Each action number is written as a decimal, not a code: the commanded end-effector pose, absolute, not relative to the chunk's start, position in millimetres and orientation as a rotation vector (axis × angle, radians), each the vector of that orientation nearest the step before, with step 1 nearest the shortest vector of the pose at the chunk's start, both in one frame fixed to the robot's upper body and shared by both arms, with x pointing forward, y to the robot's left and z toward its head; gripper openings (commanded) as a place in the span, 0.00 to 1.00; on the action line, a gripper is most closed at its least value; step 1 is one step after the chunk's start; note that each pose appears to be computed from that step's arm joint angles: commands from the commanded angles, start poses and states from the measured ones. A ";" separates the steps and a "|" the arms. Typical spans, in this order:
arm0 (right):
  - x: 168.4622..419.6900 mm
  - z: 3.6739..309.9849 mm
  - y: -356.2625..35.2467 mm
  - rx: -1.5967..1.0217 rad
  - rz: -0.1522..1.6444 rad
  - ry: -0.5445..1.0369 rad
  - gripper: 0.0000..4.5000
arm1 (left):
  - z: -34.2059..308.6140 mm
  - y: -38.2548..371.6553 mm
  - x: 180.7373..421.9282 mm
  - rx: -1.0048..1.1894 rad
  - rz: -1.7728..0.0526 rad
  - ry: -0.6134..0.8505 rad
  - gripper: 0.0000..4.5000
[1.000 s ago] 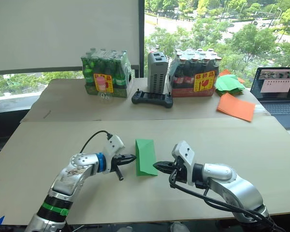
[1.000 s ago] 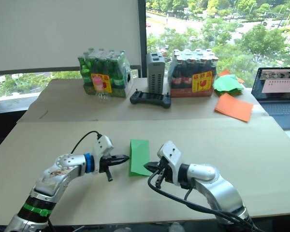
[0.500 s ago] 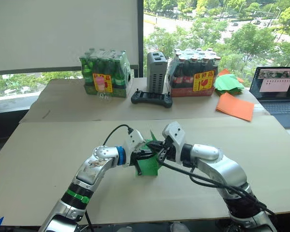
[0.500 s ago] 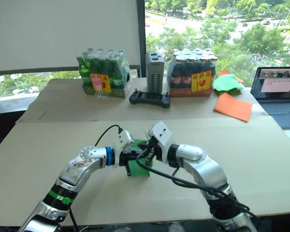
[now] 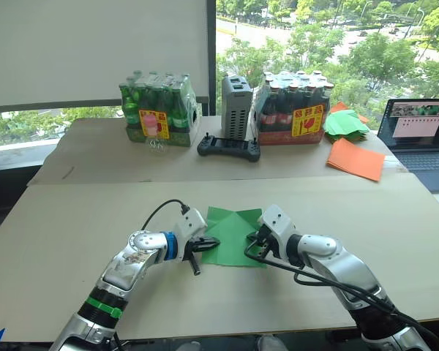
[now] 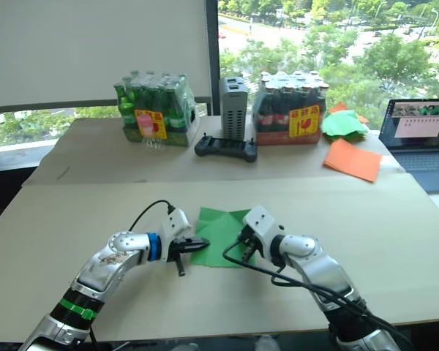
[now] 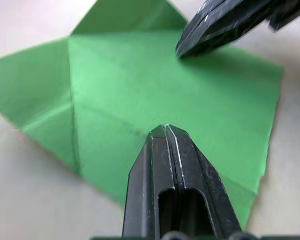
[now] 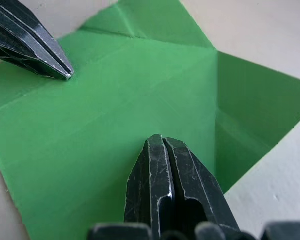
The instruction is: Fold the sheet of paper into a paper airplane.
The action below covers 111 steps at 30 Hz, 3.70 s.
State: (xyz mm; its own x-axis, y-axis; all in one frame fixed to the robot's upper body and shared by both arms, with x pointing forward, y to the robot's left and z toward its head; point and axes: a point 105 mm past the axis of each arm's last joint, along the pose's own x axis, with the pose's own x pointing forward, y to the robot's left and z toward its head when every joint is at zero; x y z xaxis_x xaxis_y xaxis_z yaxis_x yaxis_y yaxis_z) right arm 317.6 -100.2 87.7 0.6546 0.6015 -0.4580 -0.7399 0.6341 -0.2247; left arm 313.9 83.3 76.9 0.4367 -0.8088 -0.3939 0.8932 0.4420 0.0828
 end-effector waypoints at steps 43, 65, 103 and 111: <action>323.1 117.6 -89.8 -0.258 0.750 0.144 0.01 | 93.5 83.8 307.1 0.290 -1.067 0.280 0.00; 282.2 102.8 -52.2 -0.789 0.828 -0.041 0.01 | 92.2 101.8 312.7 0.311 -1.025 0.349 0.00; 276.8 106.6 -47.4 -0.867 0.837 -0.023 0.34 | 76.7 69.2 336.7 0.392 -1.067 0.351 0.00; 271.2 133.2 -64.0 -0.650 0.896 0.028 0.40 | 64.5 73.1 338.8 0.444 -1.049 0.378 0.00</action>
